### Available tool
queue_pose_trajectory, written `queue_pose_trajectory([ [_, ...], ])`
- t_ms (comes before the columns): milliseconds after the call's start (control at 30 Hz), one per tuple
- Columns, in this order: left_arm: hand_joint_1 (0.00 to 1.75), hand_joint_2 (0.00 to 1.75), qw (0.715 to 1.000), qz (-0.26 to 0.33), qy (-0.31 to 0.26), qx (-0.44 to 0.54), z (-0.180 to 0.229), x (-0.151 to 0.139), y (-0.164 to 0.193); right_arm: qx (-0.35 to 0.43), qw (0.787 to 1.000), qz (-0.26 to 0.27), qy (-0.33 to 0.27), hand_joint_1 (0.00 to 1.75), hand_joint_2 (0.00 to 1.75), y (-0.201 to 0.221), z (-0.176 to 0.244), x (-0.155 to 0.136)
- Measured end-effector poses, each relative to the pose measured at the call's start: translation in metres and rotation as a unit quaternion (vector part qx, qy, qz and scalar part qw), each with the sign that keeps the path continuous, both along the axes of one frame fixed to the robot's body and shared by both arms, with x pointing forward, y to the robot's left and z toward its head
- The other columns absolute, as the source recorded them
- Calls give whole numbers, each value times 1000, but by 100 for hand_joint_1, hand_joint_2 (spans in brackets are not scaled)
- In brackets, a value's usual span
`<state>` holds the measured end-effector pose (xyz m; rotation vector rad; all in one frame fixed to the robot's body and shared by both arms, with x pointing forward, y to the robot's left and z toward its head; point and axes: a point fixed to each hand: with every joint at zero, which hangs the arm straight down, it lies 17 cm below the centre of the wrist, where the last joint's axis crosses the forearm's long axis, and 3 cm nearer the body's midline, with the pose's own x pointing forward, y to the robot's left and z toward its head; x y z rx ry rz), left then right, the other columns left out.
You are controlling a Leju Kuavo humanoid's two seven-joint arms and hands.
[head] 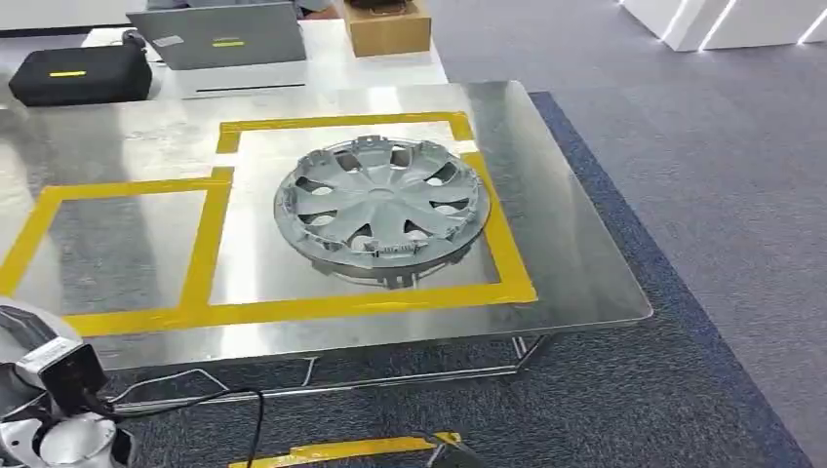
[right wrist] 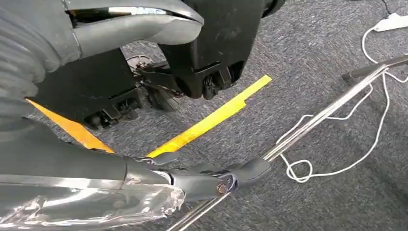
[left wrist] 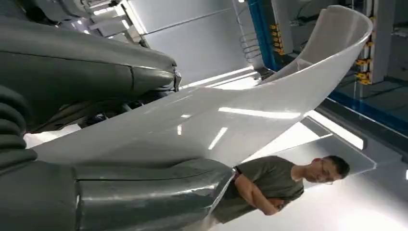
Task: Take the parts from the cabinet and place them on the table.
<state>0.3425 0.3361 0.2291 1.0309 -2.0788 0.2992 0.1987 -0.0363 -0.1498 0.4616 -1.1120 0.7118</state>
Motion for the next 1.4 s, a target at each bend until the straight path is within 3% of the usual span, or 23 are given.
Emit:
queue_pose_trajectory([
  [667,175,175,999,43,-16,-4,10,-16,33,-1,1000,3,0,0,175,1,0,-1],
  [1167,175,175,994,-3,-40,-103,2,-7,18,-3,1000,2,1,0,175,0,-1,-2],
  [1400,175,175,981,15,-78,-177,3,-23,47,-5,1000,5,3,0,175,1,-2,-3],
])
